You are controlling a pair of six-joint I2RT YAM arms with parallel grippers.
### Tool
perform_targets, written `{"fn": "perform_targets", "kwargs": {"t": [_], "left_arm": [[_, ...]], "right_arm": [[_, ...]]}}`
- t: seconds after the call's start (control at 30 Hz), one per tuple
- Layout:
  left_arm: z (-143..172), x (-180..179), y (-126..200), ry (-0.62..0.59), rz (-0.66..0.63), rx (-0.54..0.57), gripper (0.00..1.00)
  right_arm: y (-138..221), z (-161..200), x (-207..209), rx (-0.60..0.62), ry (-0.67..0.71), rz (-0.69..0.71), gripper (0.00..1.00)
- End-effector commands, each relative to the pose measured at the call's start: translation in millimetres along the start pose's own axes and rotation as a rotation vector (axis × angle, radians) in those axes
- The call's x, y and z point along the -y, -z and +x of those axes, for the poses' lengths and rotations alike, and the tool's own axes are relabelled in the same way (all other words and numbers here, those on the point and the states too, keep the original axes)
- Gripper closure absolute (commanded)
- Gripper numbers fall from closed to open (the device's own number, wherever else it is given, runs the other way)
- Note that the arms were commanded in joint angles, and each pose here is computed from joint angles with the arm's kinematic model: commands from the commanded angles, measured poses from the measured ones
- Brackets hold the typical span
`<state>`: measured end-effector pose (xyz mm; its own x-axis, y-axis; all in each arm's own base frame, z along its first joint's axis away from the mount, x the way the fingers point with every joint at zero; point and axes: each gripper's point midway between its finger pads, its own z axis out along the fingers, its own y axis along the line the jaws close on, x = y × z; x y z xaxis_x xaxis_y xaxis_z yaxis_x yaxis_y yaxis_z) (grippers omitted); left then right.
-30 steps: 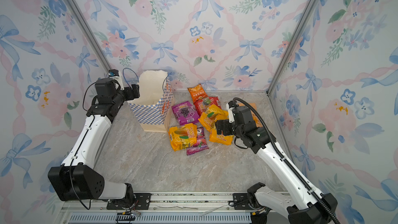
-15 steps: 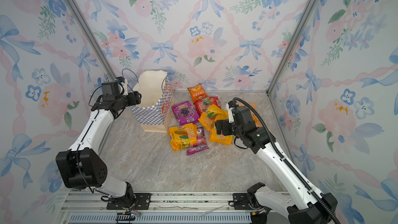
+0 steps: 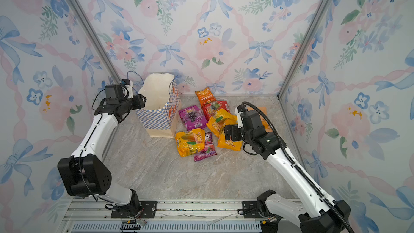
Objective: Place the snacks into the paper bag
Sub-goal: Pick up the paper bag from the top-left of the table.
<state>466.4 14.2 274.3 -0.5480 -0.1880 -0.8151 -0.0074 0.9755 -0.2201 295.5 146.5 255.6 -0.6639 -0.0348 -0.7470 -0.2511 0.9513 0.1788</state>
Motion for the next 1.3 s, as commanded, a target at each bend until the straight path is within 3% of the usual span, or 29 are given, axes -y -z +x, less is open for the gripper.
{"fn": "perform_targets", "kwargs": {"t": [0.0, 0.07, 0.17, 0.53, 0.97, 1.27], "left_arm": [[-17, 8, 19, -0.001, 0.016, 0.044, 0.41], [-16, 9, 19, 0.004, 0.022, 0.032, 0.31], [-17, 9, 19, 0.018, 0.023, 0.018, 0.29], [-15, 5, 11, 0.014, 0.004, -0.013, 0.44], [-9, -4, 8, -0.01, -0.043, -0.032, 0.42], [2, -9, 3, -0.008, -0.06, -0.061, 0.61]], "right_arm": [[4, 7, 2, -0.01, -0.004, 0.014, 0.03], [4, 7, 2, -0.009, -0.003, 0.015, 0.03], [3, 7, 2, -0.01, -0.005, 0.015, 0.04], [1, 8, 1, -0.011, -0.01, 0.008, 0.03], [-3, 8, -2, -0.02, -0.007, 0.0, 0.03], [-2, 8, -2, -0.021, -0.005, -0.001, 0.03]]}}
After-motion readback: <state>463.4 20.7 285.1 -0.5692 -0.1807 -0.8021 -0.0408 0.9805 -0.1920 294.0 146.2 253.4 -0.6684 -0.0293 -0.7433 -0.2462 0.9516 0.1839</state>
